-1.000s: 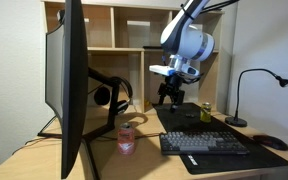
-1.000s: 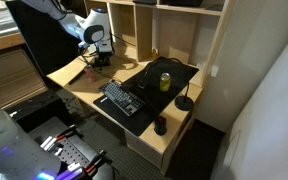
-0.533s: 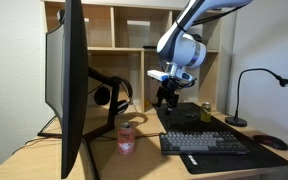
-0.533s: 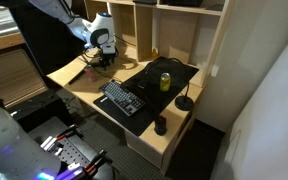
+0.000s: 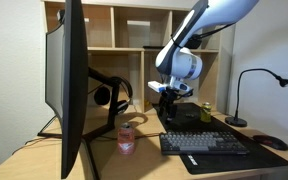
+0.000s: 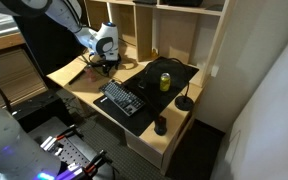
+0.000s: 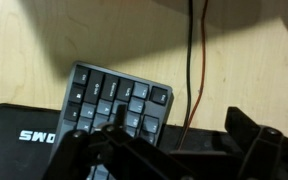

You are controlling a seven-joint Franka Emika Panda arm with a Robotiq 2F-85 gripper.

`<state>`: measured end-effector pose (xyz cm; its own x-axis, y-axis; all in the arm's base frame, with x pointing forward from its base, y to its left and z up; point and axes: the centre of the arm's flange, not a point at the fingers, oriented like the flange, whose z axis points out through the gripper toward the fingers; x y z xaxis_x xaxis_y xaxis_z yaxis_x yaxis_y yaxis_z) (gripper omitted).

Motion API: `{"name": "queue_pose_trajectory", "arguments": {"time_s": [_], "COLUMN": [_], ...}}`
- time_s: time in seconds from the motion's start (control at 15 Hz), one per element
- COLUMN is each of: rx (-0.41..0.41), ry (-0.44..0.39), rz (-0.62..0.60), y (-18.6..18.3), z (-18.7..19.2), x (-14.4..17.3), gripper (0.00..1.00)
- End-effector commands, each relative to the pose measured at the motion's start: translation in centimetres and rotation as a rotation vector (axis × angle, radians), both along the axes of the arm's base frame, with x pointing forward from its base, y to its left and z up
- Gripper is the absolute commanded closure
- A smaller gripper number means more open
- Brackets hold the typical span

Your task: Press the escape key on the keyboard

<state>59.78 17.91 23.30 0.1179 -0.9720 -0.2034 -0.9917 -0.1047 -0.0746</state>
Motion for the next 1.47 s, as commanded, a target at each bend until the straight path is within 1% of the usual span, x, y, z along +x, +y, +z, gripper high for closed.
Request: {"name": "queue_pose_trajectory", "arguments": {"time_s": [0.0,0.07,0.2,0.33,0.4,0.53,0.67,0.73,0.87,1.07,1.4], "rx": [0.008,0.004,0.003,0.003,-0.008,0.016,0.028,0.031,0.032,0.034,0.032], "ry": [-0.057,-0.029,-0.027,-0.030,-0.033,-0.048,-0.073,-0.068,-0.077,-0.068,-0.109], "rz": [-0.037,-0.014,-0.014,-0.014,-0.032,-0.052,-0.067,-0.075,-0.082,-0.088,-0.089], "y": [1.2,0.4,0.6,0.6,0.5,0.4,0.2,0.2,0.2,0.1,0.1], "z": [-2.4,-1.2,-1.8,-1.6,-2.1,-2.9,-3.4,-3.6,-4.2,-4.9,-5.6], "x": [2.0,0.7,0.8,0.8,1.3,2.0,2.0,2.0,2.1,2.1,2.5], "gripper": [0.00,0.00,0.00,0.00,0.00,0.00,0.00,0.00,0.00,0.00,0.00]}}
